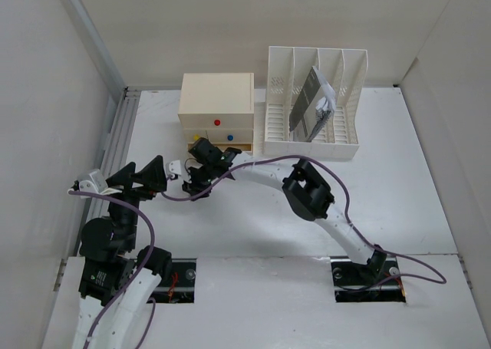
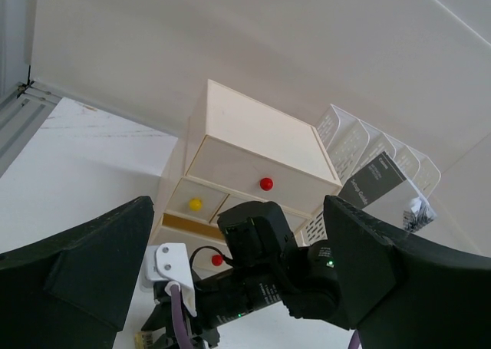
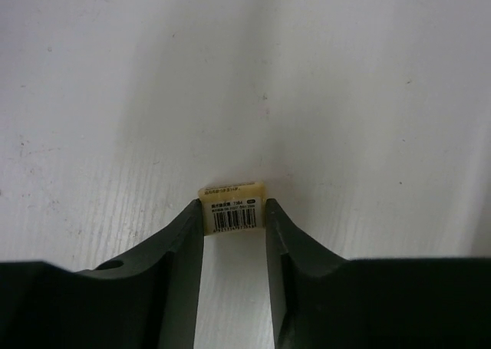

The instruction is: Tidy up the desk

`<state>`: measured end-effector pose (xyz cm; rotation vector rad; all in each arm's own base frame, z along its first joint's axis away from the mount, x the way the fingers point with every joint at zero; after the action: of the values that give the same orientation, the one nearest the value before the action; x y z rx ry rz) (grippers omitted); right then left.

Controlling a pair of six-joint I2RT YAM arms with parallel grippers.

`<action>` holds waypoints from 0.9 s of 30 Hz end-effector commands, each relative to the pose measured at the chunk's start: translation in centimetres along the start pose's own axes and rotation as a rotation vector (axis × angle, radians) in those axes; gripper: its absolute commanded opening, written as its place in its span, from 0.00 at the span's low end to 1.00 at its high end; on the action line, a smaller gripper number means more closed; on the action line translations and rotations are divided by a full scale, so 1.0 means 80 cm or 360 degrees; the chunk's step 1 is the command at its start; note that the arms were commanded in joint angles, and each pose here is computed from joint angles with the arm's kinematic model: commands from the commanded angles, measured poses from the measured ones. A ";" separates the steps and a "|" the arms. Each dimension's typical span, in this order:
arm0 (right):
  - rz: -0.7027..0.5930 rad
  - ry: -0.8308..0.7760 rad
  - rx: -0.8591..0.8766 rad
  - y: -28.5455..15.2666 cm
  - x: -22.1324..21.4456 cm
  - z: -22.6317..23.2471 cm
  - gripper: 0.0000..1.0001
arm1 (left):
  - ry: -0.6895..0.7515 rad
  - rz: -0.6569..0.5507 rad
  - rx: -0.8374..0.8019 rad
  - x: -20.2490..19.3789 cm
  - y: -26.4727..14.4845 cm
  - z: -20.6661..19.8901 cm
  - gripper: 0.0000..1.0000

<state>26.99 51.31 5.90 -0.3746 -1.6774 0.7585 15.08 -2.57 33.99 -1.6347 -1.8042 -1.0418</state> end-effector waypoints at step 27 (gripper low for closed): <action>0.0519 -0.0182 -0.1359 -0.232 -0.002 -0.088 0.20 | -0.0023 -0.0064 -0.0073 0.012 -0.004 -0.010 0.91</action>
<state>34.85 40.28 17.78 -1.1031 -1.9836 0.3348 14.94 -2.58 34.05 -1.6379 -1.8060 -1.0480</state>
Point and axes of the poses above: each gripper's point midway between its finger pads, its own y axis out along the fingers, its own z axis along the line the jaws close on, x = y × z, the point moved 4 cm from there along -y, back along the fingers, and after that the axes turned 7 degrees about -y, right-handed, at the moved point
